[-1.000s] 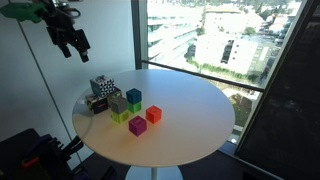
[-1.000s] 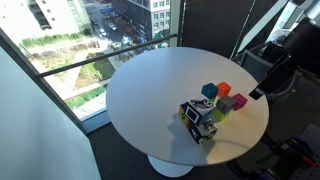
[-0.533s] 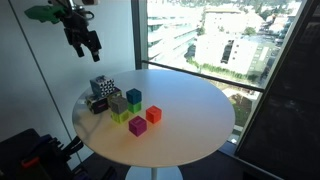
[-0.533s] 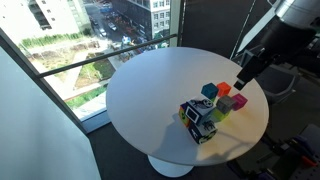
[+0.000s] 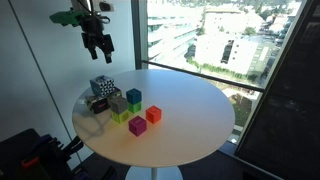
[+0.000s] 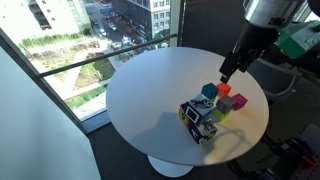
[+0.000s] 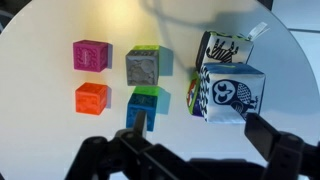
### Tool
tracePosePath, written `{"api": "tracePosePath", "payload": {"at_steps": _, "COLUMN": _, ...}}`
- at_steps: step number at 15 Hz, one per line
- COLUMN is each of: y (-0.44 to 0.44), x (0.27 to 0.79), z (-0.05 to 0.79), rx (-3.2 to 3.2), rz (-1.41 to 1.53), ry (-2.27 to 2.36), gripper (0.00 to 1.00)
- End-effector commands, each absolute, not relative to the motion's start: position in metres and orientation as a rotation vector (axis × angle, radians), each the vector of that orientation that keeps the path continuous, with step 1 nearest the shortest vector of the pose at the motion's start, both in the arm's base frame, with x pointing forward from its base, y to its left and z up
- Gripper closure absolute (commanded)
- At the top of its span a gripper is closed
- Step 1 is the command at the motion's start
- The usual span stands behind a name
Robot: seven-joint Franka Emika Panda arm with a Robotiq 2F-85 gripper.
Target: Put the blue block on the orange block
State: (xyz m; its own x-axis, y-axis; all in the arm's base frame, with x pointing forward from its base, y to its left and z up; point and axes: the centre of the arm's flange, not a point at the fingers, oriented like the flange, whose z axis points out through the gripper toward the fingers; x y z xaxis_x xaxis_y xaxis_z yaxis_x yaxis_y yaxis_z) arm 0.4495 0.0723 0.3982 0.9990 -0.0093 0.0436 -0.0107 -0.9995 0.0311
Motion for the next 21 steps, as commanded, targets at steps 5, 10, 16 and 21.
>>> {"api": "tracePosePath", "payload": {"at_steps": 5, "y": 0.066, "x": 0.499, "z": 0.380, "rx": 3.065, "rz": -0.114, "ry": -0.044, "gripper": 0.00}}
{"api": "tracePosePath", "payload": {"at_steps": 10, "y": 0.048, "x": 0.515, "z": 0.362, "rx": 3.054, "rz": -0.151, "ry": -0.089, "gripper": 0.00}}
{"api": "tracePosePath", "payload": {"at_steps": 16, "y": 0.021, "x": 0.523, "z": 0.336, "rx": 3.025, "rz": -0.175, "ry": -0.229, "gripper": 0.00}}
{"api": "tracePosePath", "payload": {"at_steps": 21, "y": 0.004, "x": 0.527, "z": 0.321, "rx": 3.019, "rz": -0.156, "ry": -0.315, "gripper": 0.00}}
